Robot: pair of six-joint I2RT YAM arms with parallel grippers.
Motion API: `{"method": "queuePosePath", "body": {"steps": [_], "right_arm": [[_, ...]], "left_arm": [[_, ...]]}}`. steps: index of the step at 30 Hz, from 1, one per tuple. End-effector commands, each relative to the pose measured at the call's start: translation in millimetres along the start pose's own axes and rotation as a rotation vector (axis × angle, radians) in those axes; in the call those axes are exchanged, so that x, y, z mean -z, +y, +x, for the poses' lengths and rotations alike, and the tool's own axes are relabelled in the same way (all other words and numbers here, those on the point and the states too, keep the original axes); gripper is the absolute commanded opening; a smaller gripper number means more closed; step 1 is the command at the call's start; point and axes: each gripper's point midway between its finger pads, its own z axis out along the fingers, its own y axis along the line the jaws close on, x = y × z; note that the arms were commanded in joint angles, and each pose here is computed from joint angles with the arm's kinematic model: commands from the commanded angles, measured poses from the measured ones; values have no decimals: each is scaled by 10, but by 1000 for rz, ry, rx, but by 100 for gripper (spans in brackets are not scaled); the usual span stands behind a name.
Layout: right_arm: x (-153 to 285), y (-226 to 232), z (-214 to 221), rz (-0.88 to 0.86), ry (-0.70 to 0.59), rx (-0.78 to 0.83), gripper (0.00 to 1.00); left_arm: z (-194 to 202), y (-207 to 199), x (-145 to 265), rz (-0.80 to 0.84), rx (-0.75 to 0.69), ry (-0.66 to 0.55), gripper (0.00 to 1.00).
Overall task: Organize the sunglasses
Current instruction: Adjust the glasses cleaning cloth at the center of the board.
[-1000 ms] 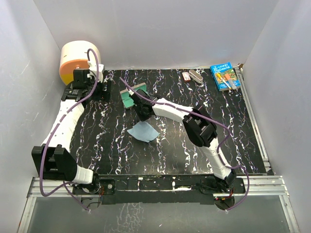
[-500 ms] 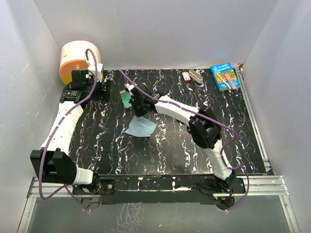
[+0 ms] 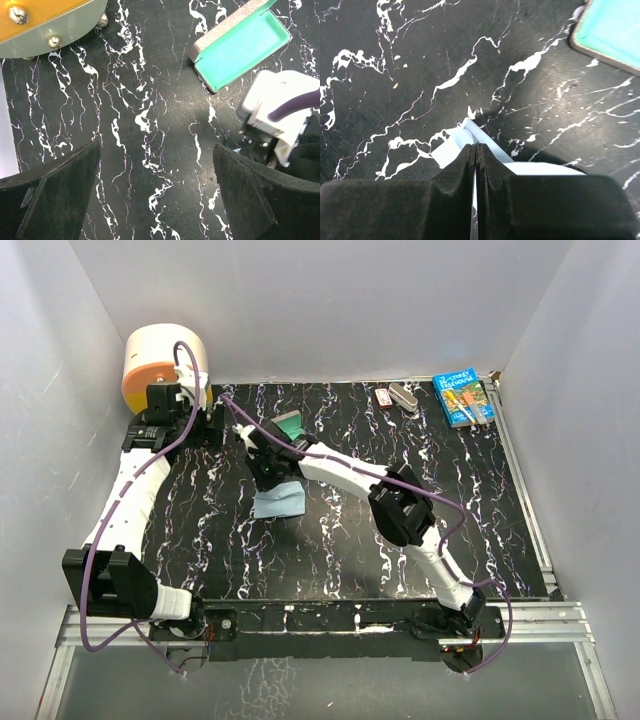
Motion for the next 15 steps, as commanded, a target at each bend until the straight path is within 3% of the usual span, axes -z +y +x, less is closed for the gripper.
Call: {"method": "queuePosePath", "body": {"steps": [1,4,8,11,15], "right_arm": [[13,145,-276,-36,-66,32,8],[-30,170,-272,-37,-66,42,11],[19,74,-376,33,-117,9,24],[186,-29,-487,102,-198,-15,30],[546,-159,-650,189,-309,-38,46]], "left_arm": [[-58,38,132,-16,16,-28,93],[-25,33,121,-12,20,-23,93],[37,51,84,-22,22,-7,93],[83,65,52,-30,22,6,93],[160,55,12,-26,26,26,93]]}}
